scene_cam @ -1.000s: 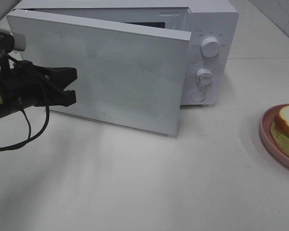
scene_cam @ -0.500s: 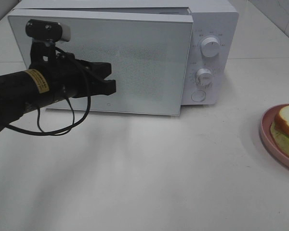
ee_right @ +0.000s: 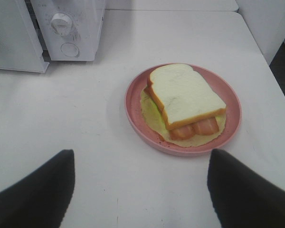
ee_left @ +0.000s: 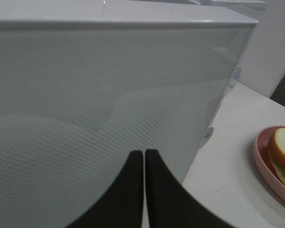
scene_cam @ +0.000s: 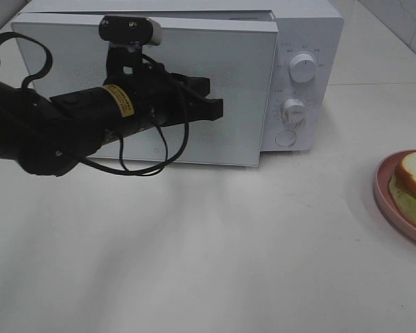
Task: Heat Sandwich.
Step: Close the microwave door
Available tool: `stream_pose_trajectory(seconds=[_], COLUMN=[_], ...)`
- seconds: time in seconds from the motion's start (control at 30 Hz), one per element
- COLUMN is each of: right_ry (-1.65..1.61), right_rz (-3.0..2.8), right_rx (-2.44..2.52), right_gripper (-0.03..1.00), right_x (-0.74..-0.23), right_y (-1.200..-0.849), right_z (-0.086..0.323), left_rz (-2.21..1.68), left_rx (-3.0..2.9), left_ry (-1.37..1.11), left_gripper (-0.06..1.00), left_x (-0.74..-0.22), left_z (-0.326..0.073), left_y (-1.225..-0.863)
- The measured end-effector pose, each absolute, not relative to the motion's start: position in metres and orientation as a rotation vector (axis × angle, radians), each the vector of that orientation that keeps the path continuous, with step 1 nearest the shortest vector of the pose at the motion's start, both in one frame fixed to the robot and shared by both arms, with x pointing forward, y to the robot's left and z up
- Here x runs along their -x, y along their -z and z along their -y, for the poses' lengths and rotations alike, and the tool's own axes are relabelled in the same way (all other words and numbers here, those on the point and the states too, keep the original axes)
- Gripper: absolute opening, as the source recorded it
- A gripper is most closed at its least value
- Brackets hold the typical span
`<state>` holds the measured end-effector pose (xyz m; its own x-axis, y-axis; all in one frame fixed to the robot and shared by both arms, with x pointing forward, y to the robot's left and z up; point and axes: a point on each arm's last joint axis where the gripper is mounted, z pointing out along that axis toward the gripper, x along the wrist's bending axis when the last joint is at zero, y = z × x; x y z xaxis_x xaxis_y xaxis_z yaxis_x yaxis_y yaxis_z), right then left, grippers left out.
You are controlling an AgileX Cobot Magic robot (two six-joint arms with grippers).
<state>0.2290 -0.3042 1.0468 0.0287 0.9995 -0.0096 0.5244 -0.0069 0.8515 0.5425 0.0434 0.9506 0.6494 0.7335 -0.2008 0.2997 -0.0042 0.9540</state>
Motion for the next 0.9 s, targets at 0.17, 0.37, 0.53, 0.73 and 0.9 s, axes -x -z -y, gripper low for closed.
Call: stream_pose_trajectory(seconds=[0.17, 0.37, 0.53, 0.73, 0.9], right_ry=[-0.871, -0.871, -0.871, -0.871, -0.871], right_rz=[-1.578, -1.578, -1.578, -1.578, -1.578], right_rx=[-1.616, -1.616, -1.616, -1.616, -1.616], right_gripper=[0.75, 0.75, 0.75, 0.75, 0.75], right_x=[-0.229, -0.229, -0.229, -0.229, -0.229], right_y=[-1.047, -1.047, -1.047, -1.047, -1.047], right_z=[0.304, 0.304, 0.304, 0.304, 0.304], left_rz=[-0.858, -0.853, -0.858, -0.826, -0.846], left_rx=[-1.607, -1.611, -1.602, -1.646, -1.634], left_ry=[-0.408, -0.411, -0.422, -0.453, -0.471], left_gripper=[0.0, 0.0, 0.0, 0.0, 0.0], left_x=[-0.549, -0.561, -0.571, -0.576, -0.582], left_z=[-0.024, -0.01, 0.0, 0.011, 0.015], left_y=[-0.95, -0.952, -0.953, -0.954, -0.954])
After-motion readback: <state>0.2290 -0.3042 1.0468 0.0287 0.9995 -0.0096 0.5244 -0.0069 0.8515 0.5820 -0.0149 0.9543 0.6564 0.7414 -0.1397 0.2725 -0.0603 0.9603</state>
